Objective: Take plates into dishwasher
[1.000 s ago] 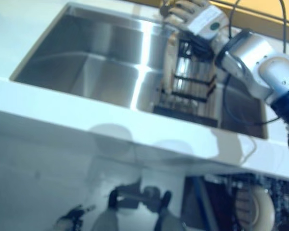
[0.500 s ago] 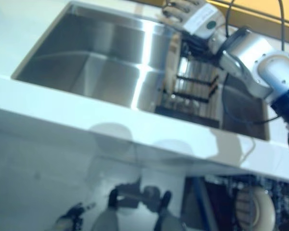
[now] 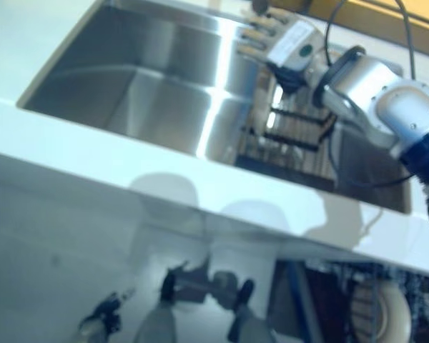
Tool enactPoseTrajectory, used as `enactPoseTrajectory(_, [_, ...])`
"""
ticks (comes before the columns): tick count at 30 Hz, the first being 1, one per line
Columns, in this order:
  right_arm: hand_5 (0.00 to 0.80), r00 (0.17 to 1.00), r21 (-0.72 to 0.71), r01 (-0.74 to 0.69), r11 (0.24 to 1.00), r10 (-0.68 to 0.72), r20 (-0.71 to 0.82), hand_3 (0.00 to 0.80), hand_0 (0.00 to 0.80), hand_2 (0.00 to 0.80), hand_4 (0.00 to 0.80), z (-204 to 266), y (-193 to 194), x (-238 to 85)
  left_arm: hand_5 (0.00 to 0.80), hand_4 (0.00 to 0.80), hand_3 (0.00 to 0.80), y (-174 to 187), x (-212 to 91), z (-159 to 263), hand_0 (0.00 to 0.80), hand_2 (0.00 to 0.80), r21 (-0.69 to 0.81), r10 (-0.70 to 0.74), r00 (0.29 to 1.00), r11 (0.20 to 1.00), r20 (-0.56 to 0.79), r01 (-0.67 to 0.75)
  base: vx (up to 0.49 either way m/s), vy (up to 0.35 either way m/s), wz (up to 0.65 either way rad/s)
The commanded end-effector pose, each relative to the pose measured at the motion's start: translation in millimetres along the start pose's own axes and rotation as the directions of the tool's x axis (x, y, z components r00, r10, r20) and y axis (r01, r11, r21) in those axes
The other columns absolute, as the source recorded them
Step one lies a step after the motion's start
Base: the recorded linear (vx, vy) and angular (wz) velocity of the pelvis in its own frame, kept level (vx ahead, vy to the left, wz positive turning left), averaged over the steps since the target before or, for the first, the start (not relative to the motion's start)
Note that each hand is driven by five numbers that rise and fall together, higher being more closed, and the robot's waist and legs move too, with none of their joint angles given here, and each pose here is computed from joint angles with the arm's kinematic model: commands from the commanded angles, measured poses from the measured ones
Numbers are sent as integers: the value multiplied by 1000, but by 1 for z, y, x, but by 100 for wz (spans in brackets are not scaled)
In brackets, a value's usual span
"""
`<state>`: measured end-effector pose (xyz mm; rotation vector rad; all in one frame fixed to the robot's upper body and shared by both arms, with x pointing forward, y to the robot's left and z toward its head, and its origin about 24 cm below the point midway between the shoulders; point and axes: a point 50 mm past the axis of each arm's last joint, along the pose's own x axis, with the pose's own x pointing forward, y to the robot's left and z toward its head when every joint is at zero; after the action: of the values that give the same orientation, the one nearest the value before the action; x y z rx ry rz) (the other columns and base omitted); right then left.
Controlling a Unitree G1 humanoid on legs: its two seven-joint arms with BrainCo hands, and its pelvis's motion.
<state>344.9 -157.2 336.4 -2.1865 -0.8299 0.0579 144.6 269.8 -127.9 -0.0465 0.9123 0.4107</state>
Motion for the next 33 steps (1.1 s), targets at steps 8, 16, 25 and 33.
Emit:
enactPoseTrajectory(8, [0,999,-183,38,982,-41,-10,0,0,0,0,-17,-36,4,0,0,0,9,0,12,0,0,-63,-2,998,998,60,6,0,0,0])
enactPoseTrajectory(16, [0,1000,-236,7,972,-11,-14,0,0,0,0,-18,-30,3,0,0,0,3,0,17,0,0,-100,-31,996,994,83,39,-1,3,2])
enactPoseTrajectory(25, [800,999,-367,-38,929,33,-21,800,800,800,800,-17,-29,9,0,0,0,3,0,18,0,0,-153,-33,995,987,91,47,0,0,0])
enactPoseTrajectory(33, [800,995,-413,-75,908,43,-86,800,800,800,800,-28,-28,7,0,0,0,4,-1,17,0,0,-161,-34,995,986,91,48,0,0,0])
